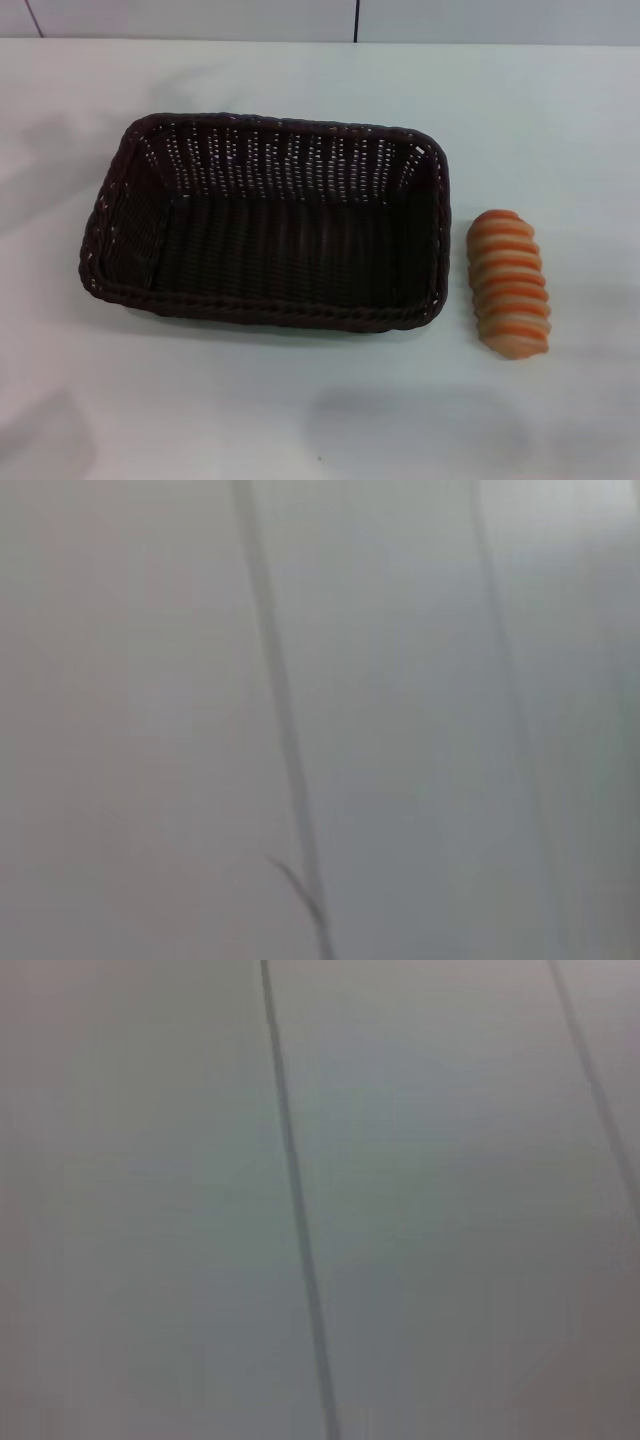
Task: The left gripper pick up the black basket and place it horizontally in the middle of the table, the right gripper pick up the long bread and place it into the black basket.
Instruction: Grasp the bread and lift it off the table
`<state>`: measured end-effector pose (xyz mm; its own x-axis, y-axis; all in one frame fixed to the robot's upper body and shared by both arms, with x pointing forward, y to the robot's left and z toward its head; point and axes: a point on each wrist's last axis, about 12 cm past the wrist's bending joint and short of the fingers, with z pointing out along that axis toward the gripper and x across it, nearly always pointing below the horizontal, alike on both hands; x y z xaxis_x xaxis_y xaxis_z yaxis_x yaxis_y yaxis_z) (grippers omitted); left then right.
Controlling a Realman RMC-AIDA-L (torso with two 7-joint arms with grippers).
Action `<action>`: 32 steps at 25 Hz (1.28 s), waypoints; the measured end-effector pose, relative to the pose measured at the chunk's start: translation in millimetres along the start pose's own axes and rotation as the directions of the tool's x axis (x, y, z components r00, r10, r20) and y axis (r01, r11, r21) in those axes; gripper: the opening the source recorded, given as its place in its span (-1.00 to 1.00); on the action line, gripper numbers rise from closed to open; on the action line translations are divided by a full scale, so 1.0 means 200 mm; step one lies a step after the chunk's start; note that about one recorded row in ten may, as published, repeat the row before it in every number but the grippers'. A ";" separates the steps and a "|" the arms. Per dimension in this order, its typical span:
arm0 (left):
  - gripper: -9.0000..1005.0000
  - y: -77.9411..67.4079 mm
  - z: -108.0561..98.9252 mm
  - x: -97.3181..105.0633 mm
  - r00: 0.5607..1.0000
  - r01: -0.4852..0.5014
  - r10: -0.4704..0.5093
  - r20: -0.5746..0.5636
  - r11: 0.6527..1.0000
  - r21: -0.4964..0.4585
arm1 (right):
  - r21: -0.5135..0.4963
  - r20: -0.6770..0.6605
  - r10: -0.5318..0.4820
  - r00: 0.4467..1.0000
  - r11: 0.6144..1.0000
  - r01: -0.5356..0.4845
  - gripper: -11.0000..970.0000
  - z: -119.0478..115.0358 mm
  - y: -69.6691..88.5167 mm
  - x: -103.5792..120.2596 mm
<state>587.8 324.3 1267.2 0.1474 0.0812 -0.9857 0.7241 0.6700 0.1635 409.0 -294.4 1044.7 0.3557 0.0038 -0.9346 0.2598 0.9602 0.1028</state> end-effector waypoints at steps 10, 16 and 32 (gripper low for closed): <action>0.35 0.03 -0.36 0.21 0.986 0.162 -0.146 0.084 0.956 -0.243 | -0.193 -0.149 0.114 0.982 0.971 -0.142 0.14 -0.10 0.28 0.02; 0.35 0.05 -0.43 0.24 0.983 0.184 -0.168 0.080 0.941 -0.284 | -0.283 -0.190 0.041 0.981 0.954 -0.095 0.15 -0.13 0.36 0.00; 0.35 0.06 -0.42 0.23 0.981 0.191 -0.175 0.082 0.943 -0.274 | -0.272 -0.529 -0.074 0.845 0.958 -0.087 0.56 0.06 0.44 -0.16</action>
<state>546.9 397.2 1221.1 0.0737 -0.0981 -0.9924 0.5261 0.8492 -0.0449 431.0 -213.6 1087.0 -0.1937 0.0804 -0.9778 -0.0260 0.9959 0.0871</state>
